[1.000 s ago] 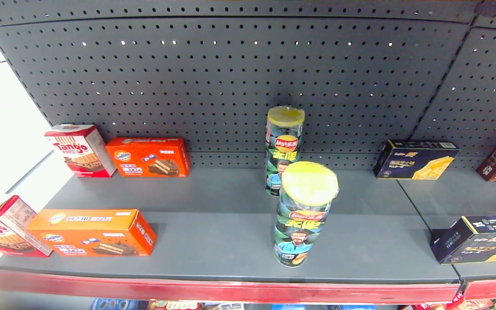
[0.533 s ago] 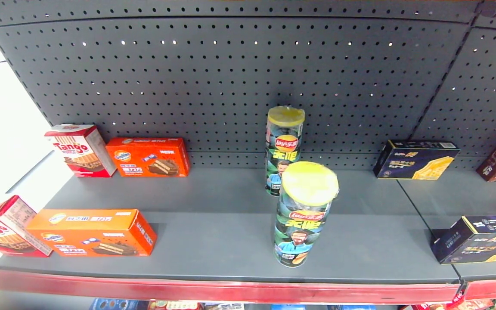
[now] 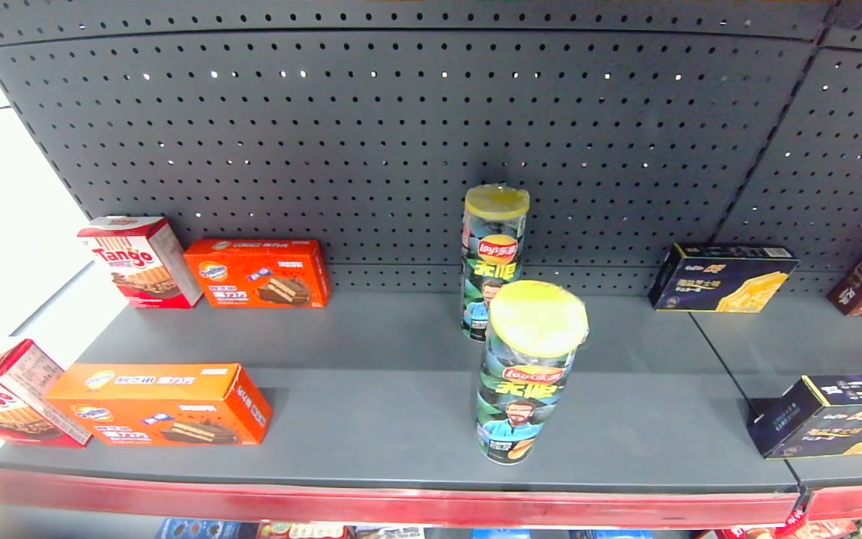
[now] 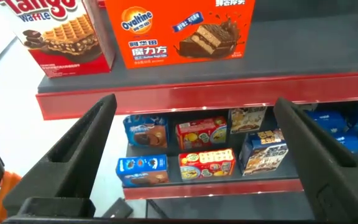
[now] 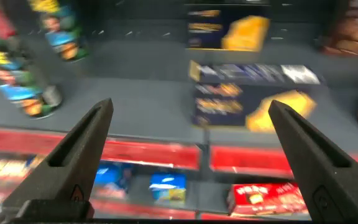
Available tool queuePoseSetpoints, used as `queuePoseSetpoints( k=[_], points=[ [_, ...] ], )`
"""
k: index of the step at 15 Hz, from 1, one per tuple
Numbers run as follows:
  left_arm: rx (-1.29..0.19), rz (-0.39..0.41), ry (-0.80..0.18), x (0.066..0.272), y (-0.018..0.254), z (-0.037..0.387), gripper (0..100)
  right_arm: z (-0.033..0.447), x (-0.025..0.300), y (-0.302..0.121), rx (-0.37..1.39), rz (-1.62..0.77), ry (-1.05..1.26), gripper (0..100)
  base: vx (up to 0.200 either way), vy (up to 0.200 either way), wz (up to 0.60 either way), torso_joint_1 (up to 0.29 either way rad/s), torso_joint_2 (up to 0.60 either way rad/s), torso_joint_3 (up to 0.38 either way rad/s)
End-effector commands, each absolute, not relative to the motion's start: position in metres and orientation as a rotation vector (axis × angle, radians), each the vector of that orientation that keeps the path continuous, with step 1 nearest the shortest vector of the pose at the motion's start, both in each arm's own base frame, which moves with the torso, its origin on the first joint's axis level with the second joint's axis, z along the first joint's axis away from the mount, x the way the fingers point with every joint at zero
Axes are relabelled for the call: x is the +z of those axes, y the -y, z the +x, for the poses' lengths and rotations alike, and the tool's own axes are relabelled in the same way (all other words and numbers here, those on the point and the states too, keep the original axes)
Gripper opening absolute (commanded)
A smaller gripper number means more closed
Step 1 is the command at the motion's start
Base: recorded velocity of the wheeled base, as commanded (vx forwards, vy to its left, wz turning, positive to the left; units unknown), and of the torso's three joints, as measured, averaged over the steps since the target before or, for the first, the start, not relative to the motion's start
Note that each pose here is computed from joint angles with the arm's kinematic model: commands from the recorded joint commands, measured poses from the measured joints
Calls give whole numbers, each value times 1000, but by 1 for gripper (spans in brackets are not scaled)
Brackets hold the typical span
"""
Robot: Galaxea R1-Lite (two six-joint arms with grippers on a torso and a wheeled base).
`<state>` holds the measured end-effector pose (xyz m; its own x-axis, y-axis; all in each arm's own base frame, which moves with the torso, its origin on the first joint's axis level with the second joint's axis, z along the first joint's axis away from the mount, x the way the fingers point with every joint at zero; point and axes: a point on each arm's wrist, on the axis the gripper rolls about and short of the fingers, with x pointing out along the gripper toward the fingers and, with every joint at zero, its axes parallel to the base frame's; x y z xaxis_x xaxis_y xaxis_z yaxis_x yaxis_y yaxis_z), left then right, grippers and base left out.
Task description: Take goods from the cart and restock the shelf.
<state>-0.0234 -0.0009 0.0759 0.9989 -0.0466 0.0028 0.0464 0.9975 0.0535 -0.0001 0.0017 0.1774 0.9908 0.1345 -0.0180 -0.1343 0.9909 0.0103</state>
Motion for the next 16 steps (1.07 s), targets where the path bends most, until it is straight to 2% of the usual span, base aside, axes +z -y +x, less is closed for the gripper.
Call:
queuePoseSetpoints(
  k=[1, 3, 8, 11, 16],
  points=[
    [-46, 54, 0, 76, 1, -23, 100, 105, 219, -33, 445, -103, -249, 100, 0, 0, 0, 0, 0, 0],
    [-49, 54, -2, 75, 1, -23, 100, 143, 210, -61, 553, -132, -318, 100, 0, 0, 0, 0, 0, 0],
    [-49, 52, -3, 76, 1, -23, 100, 179, 191, -99, 644, -175, -428, 100, 0, 0, 0, 0, 0, 0],
    [-49, 52, -3, 76, 1, -23, 100, 189, 189, -120, 661, -206, -445, 100, 0, 0, 0, 0, 0, 0],
    [-51, 52, -2, 75, 1, -23, 100, 196, 180, -130, 679, -221, -483, 100, 0, 0, 0, 0, 0, 0]
  ],
)
